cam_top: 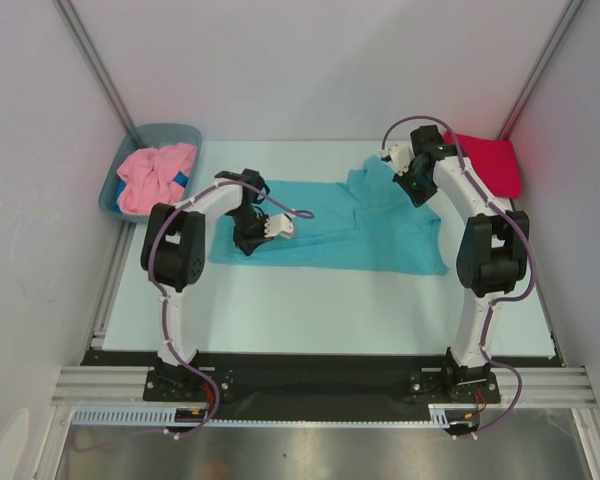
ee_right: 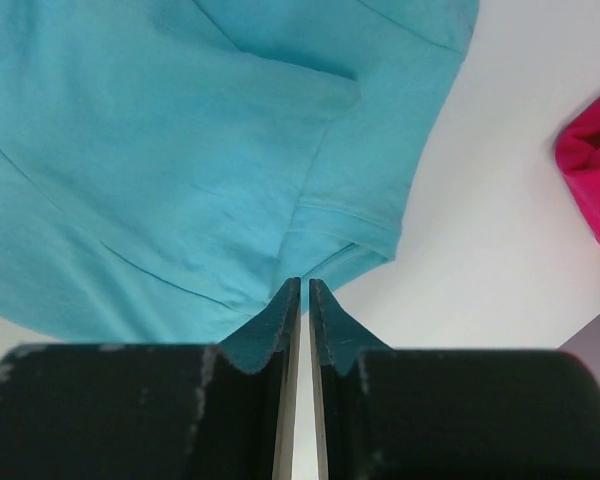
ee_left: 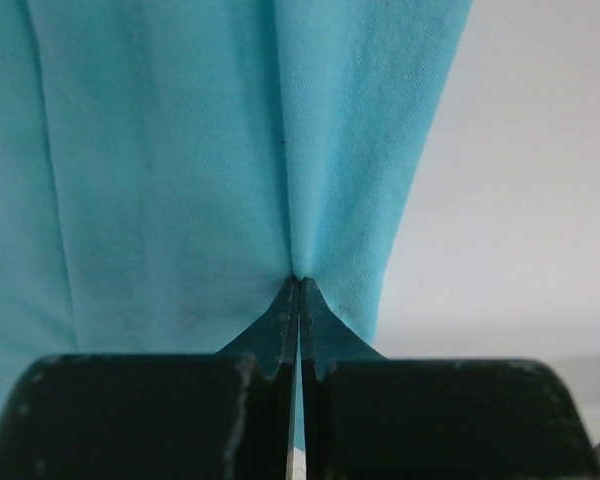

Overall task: Fold and stack the t-shirts
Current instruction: Fold the tshirt

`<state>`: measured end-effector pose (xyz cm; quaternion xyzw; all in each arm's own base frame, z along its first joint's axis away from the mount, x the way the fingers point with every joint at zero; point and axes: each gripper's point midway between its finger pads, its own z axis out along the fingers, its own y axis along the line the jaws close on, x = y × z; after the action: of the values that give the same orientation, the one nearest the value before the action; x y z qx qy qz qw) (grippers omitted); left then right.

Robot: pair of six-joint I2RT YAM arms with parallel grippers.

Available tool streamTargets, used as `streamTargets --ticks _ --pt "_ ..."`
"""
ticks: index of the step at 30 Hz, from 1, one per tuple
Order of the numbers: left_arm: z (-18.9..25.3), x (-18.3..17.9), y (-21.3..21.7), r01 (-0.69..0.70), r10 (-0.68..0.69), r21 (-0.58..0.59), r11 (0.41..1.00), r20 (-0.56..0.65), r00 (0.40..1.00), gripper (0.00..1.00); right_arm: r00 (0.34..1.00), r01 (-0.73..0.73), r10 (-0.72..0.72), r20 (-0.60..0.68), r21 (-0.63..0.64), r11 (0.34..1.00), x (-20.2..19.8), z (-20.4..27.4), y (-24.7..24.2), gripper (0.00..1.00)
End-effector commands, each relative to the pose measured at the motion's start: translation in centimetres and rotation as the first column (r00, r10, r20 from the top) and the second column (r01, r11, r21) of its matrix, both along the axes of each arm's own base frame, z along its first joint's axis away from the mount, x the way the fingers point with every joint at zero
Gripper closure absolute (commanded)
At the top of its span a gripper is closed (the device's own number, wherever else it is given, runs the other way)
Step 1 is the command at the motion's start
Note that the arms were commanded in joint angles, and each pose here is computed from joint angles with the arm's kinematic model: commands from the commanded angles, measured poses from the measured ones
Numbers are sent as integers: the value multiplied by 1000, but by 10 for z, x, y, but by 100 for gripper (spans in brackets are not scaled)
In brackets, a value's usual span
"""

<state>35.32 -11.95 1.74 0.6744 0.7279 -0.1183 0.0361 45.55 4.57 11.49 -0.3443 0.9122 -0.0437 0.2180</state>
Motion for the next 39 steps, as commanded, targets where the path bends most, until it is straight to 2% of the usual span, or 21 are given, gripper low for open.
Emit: streamTargets --ticks 1,8,12,14,16,21,22,23,24,25,31,32,34,39 --pt "16 -14 29 -34 34 38 999 -20 999 99 1000 -3 3 31 -4 1000 8 11 0 87" --pt "0 -43 64 -75 86 114 991 -100 991 100 1000 -12 12 29 2 1000 10 9 6 88" --pt "-4 -46 72 -98 113 131 987 -116 987 99 1000 -15 15 24 2 1000 10 7 7 87" --pt "-2 -40 71 -115 128 127 985 -99 987 93 1000 -20 20 22 7 1000 9 7 9 87" --pt "3 -35 72 -123 135 134 983 -82 988 100 1000 -26 26 11 10 1000 6 5 11 88" --pt "-4 -39 89 -116 143 222 968 -110 984 100 999 -40 40 -16 23 999 -1 -3 17 87" --pt "-6 -40 91 -119 149 238 964 -115 982 93 999 -45 45 -16 24 999 -2 -2 19 87" --pt "-6 -38 93 -124 154 246 961 -108 982 79 999 -45 45 -21 28 999 -3 -5 21 87" --pt "-5 -36 91 -131 159 240 962 -102 982 32 999 -48 49 -24 35 998 -4 -6 23 87" --pt "0 -27 88 -152 172 220 963 -73 982 1 998 -49 50 -24 37 998 -4 -7 24 87" --pt "33 14 67 -238 234 95 966 60 971 0 995 -68 73 -70 60 996 -12 -26 38 88" --pt "43 25 64 -248 240 74 966 99 966 0 994 -73 78 -79 61 995 -12 -32 41 90" --pt "53 40 62 -275 265 49 960 153 952 0 992 -89 95 -86 75 993 -12 -39 51 100" --pt "61 52 61 -292 278 40 955 212 937 0 986 -122 131 -102 95 988 -5 -61 80 100"
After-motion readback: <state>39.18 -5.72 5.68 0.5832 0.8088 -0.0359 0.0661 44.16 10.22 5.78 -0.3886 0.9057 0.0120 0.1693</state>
